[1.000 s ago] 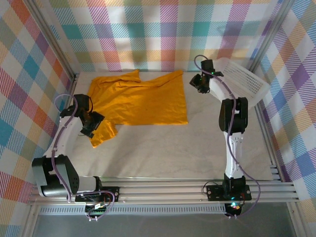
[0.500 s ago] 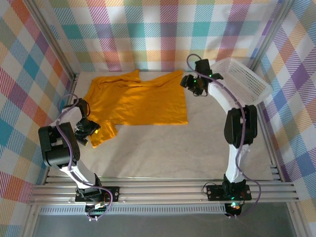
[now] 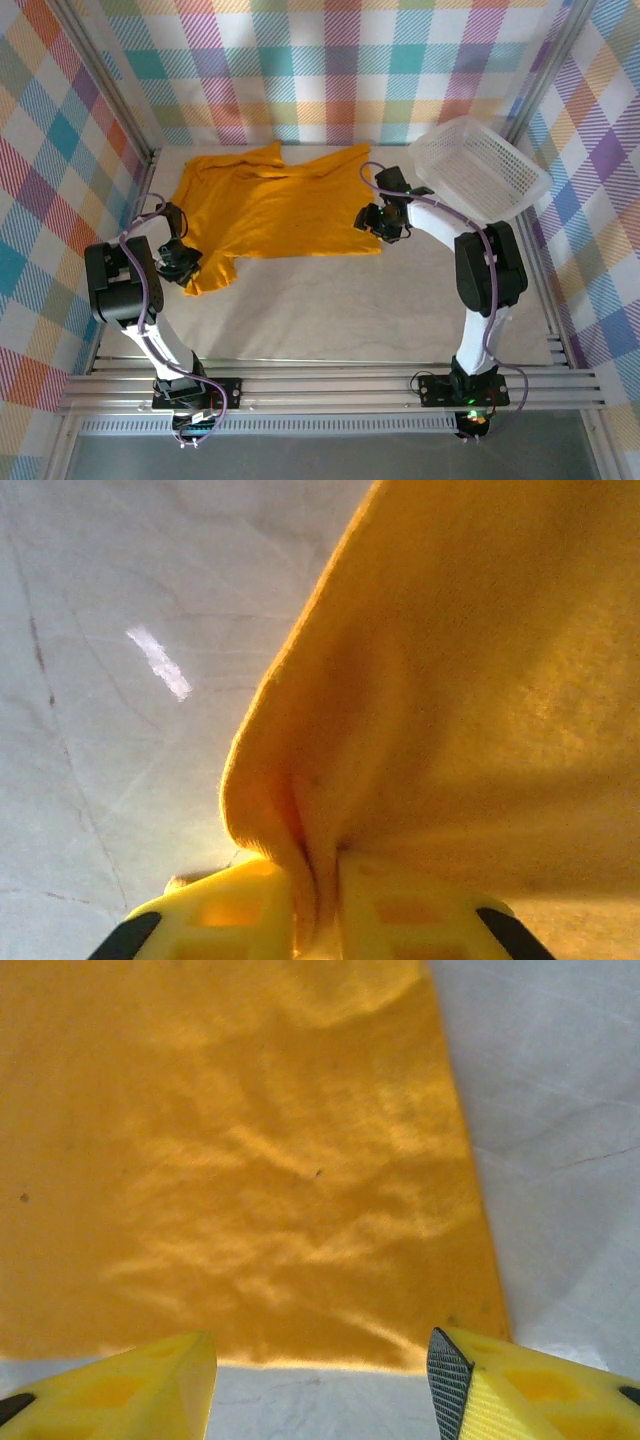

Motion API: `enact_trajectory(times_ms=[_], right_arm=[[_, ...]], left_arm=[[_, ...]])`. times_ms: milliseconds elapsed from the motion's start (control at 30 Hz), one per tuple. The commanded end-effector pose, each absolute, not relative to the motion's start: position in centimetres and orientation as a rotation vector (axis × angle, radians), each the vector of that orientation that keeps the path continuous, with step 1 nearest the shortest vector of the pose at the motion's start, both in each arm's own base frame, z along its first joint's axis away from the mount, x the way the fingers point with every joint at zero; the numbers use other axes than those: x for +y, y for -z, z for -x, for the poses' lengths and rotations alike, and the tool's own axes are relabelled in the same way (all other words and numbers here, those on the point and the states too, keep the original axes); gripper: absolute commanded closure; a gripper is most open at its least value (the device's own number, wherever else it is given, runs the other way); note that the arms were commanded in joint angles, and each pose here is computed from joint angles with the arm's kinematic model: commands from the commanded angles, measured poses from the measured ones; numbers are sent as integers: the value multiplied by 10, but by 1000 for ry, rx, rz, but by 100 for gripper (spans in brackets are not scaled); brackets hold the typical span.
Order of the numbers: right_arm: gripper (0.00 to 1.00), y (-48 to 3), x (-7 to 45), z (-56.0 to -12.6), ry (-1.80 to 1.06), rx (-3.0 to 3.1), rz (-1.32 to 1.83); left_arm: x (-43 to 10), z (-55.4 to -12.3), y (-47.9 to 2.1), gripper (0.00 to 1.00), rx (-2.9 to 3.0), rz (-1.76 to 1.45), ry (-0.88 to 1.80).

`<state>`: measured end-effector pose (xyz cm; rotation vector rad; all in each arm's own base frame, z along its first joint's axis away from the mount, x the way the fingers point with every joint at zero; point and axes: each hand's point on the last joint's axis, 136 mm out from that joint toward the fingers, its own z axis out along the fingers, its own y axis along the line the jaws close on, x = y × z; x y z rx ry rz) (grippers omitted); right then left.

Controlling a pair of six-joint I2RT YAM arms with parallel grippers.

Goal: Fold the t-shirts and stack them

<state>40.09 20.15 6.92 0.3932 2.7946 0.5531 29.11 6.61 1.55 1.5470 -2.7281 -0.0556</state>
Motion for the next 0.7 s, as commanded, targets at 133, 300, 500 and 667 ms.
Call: enact_trajectory(times_ms=[133,300,500,667], right_arm=[[45,-36,189,-391,-400,2888,-571],[43,-35,175,-366,-228,2917,-622],[45,-21,185,-366,-277,2942,-577],[67,-17,196,-386,-295,2941,-567]], left_arm=[[45,-306,-33,100,-2799,-1582,-118],[34,-308,-49,100,-2807,-1585,-204],[24,-303,-58,100,-2811,-1592,-255],[20,-302,-65,100,-2825,-1581,-280]])
